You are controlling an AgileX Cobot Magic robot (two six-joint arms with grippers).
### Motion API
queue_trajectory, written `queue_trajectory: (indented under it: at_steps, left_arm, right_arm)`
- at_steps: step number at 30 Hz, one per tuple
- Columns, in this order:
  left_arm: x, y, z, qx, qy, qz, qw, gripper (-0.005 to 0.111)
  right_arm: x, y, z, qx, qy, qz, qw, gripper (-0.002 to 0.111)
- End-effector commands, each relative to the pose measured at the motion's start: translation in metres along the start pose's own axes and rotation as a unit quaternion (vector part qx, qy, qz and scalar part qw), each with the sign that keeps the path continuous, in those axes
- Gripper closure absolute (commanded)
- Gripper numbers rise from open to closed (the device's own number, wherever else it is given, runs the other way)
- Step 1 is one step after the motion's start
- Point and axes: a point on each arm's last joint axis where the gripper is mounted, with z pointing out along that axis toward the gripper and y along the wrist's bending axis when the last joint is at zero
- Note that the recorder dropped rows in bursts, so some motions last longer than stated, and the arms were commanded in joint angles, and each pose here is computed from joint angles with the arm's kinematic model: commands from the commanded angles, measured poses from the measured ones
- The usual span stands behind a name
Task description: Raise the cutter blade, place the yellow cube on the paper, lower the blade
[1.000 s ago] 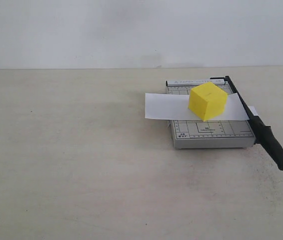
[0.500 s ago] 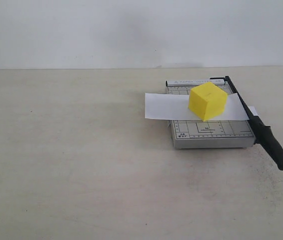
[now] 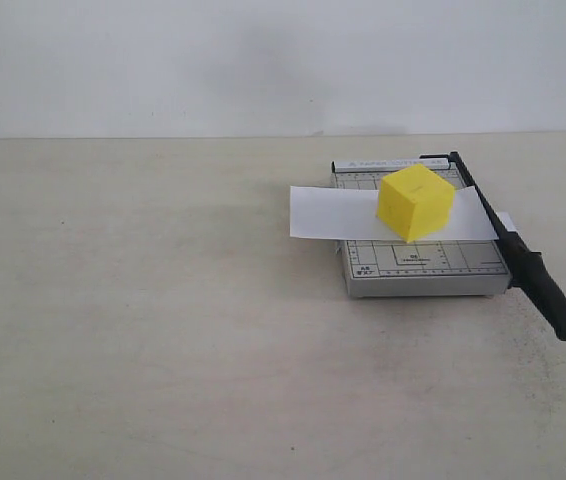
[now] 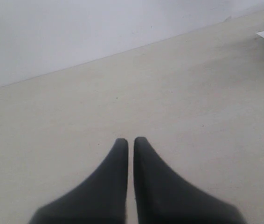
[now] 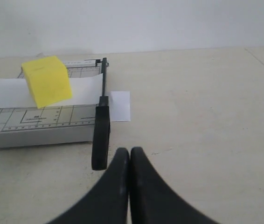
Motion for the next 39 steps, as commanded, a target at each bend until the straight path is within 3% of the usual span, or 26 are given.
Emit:
queue_trajectory:
  at_steps: [1,26,30,32,35,37,39]
  left_arm:
    - [0.001,0.0,0.001,-0.001,-0.001,-0.011,1.0,0.102]
    - [0.001,0.0,0.001,-0.001,0.0,-0.011,1.0,0.102]
    - [0.003,-0.001,-0.01,-0.01,-0.025,-0.005,1.0,0.102]
    - [0.008,-0.007,-0.011,0.022,-0.001,-0.053,0.998,0.102]
    - [0.007,-0.007,-0.011,0.025,-0.005,-0.077,0.997,0.102]
    - [0.009,-0.008,-0.012,0.03,0.009,-0.17,0.985,0.102]
    - [0.012,-0.009,-0.012,0.037,0.028,-0.2,0.979,0.102]
  right_arm:
    - [-0.001,-0.001,0.0,0.011,-0.008,0.001,1.0,0.108]
    - [0.0,0.0,0.0,0.009,-0.005,0.003,1.0,0.108]
    - [0.0,0.0,0.0,0.009,-0.007,0.003,1.0,0.108]
    - [0.0,0.0,0.0,0.009,-0.007,0.003,1.0,0.108]
    - [0.0,0.0,0.0,0.009,-0.007,0.003,1.0,0.108]
    - [0.0,0.0,0.0,0.009,-0.007,0.003,1.0,0.108]
    - [0.0,0.0,0.0,0.009,-0.007,0.003,1.0,0.108]
